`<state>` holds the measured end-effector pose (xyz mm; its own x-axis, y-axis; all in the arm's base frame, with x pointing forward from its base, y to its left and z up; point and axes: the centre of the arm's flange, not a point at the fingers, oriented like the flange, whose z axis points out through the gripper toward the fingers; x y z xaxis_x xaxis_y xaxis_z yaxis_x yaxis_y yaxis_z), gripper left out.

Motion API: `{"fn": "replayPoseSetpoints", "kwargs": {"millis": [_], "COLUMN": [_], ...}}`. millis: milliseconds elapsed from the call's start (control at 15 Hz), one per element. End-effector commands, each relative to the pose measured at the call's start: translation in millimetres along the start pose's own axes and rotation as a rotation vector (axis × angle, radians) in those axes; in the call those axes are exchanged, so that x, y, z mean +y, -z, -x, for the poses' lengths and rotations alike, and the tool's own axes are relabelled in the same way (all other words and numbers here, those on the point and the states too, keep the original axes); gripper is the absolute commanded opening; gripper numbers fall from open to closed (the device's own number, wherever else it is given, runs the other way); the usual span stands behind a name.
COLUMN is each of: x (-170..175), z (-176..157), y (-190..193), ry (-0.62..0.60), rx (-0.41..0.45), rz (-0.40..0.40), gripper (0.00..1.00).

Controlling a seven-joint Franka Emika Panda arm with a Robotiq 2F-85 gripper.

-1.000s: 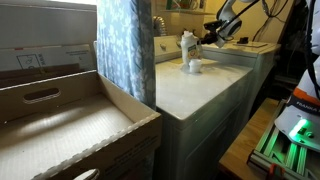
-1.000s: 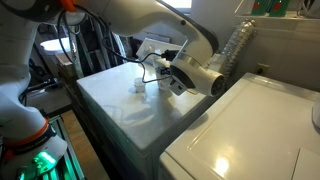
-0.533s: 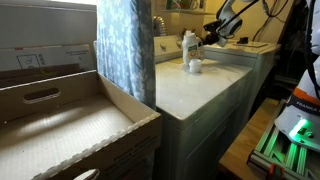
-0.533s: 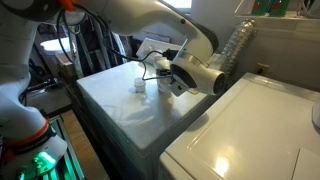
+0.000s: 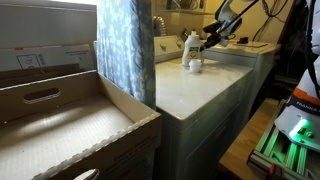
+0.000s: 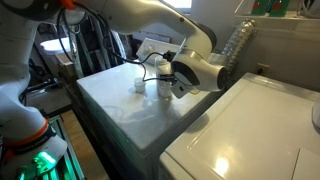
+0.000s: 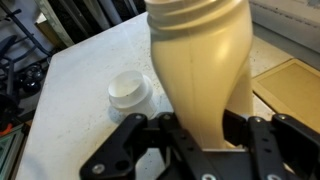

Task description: Pour some of contents of the container into the cap

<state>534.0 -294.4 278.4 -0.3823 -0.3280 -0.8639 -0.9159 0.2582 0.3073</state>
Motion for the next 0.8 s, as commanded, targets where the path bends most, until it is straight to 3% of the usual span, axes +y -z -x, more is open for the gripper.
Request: {"fn": "replayPoseSetpoints", "kwargs": {"millis": [0,400,733], "x": [0,9,23], "z": [7,18,32], "y": [0,4,14], "ry": [-0.015,-0.001,-0.025], "rx": [0.06,0.17,0.405], "rz": [-0.003,0.051,0.126], "gripper": [0.56,1.0,1.0]}}
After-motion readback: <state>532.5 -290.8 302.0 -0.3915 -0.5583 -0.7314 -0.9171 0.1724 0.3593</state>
